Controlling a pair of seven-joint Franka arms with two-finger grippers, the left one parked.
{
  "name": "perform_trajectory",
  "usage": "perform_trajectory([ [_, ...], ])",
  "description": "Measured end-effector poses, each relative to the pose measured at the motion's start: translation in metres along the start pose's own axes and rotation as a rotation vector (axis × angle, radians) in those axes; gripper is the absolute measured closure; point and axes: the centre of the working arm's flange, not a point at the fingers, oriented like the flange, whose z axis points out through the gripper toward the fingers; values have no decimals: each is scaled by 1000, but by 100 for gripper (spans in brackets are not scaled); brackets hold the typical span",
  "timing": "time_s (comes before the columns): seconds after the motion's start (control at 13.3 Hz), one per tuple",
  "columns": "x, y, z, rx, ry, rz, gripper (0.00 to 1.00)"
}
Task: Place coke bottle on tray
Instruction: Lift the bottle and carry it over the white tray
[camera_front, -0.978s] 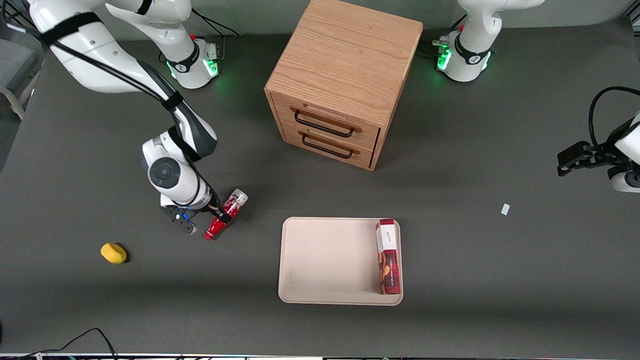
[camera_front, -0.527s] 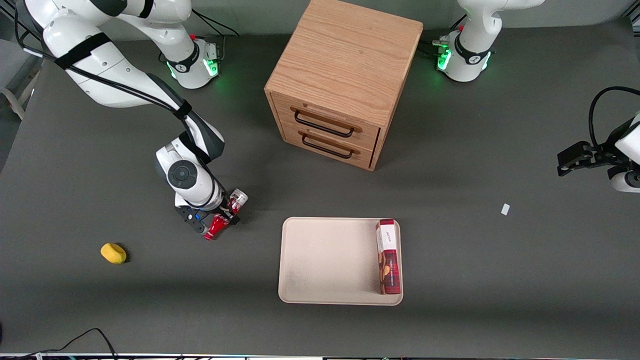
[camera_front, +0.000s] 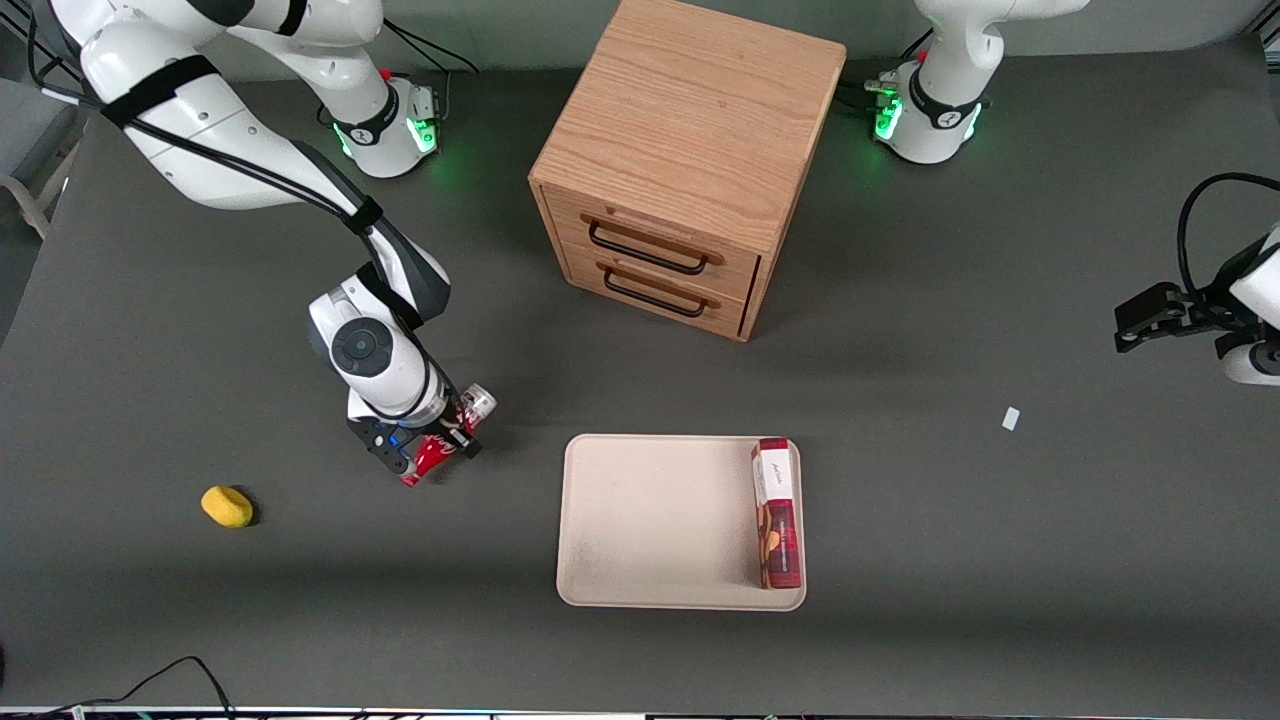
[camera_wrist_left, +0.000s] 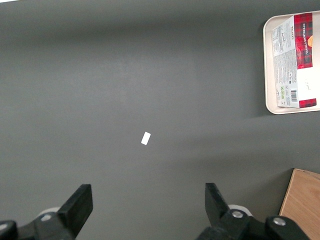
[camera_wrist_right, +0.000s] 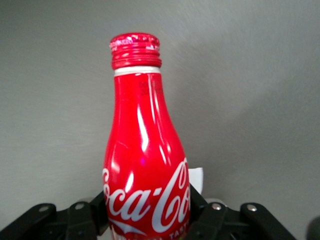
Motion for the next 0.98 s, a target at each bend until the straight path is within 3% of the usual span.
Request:
perform_trajectory([
  [0.23,-2,-53,-72,58,37,-30,50],
  [0.38,-13,-90,-115,112,67,-100,67],
  [0.53,-36,-135,-137,172,78,-189,67],
  [0.75,-68,-192,-115,211,123,-399,67],
  [0.98,-65,-211,-62,274,136,-515,67],
])
